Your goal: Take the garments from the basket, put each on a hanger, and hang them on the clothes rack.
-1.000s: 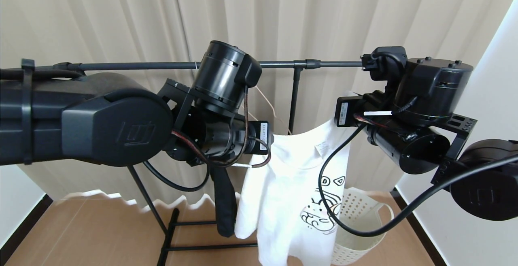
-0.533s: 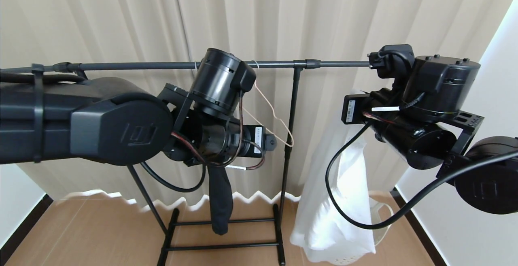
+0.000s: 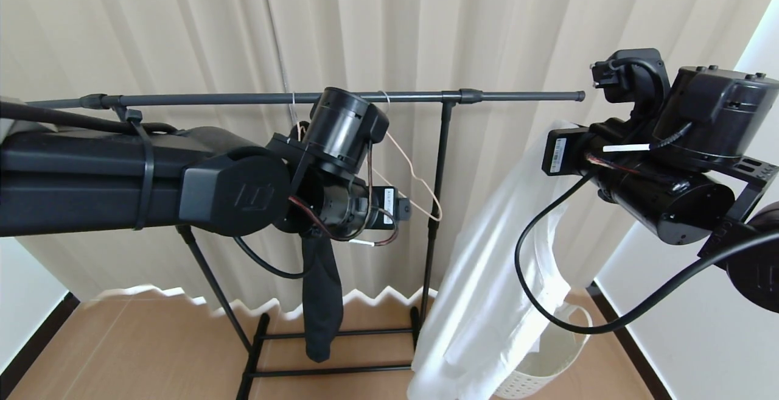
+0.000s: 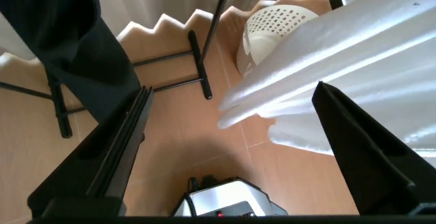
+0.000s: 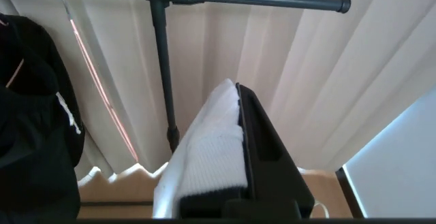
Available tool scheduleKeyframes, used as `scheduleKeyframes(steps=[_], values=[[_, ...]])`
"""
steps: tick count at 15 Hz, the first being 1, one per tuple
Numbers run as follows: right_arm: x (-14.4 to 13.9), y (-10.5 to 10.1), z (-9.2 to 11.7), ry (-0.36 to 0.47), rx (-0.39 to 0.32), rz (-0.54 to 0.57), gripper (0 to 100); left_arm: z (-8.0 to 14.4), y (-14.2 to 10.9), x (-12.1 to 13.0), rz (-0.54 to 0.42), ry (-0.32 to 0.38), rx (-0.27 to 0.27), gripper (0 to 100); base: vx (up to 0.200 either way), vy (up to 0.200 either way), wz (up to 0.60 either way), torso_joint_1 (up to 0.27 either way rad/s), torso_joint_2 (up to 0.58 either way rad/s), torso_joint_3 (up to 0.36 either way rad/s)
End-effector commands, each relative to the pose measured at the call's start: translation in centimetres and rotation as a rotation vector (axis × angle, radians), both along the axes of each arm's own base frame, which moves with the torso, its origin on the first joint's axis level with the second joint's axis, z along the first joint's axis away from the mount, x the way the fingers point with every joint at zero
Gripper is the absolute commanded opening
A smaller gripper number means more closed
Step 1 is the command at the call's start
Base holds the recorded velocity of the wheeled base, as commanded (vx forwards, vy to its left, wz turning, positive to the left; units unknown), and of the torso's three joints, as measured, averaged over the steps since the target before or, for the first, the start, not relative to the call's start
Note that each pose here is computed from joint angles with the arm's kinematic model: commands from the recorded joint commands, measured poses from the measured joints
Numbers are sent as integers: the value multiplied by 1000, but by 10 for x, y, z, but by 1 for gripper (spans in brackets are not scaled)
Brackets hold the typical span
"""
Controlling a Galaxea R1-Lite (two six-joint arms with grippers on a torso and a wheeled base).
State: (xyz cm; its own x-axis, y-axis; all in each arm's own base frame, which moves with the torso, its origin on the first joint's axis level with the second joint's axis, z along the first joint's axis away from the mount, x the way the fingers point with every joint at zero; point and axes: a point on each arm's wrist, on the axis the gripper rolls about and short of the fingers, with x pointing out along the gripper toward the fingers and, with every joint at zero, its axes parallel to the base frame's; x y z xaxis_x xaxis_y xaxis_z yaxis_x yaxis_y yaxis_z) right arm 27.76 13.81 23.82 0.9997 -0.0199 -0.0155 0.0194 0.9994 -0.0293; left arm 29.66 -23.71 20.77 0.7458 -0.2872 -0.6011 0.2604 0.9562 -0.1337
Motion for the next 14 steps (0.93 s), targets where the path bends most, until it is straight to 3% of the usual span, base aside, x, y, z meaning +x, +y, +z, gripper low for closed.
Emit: scheduleKeyframes(steps=[1,7,14], values=[[0,-2,2,-6,1,-6,0,-4,-3,4,3,0,1,100,0,-200,0,2,2,7],[0,-2,2,-5,0,-5,0,-7,-2,12,20,-7,-8,100,200,0,0,-1,2,4],[1,-3,1,-4,-1,-8,0,-22,-17,38,59,-34,-49,100,0,0,0,0,0,0]])
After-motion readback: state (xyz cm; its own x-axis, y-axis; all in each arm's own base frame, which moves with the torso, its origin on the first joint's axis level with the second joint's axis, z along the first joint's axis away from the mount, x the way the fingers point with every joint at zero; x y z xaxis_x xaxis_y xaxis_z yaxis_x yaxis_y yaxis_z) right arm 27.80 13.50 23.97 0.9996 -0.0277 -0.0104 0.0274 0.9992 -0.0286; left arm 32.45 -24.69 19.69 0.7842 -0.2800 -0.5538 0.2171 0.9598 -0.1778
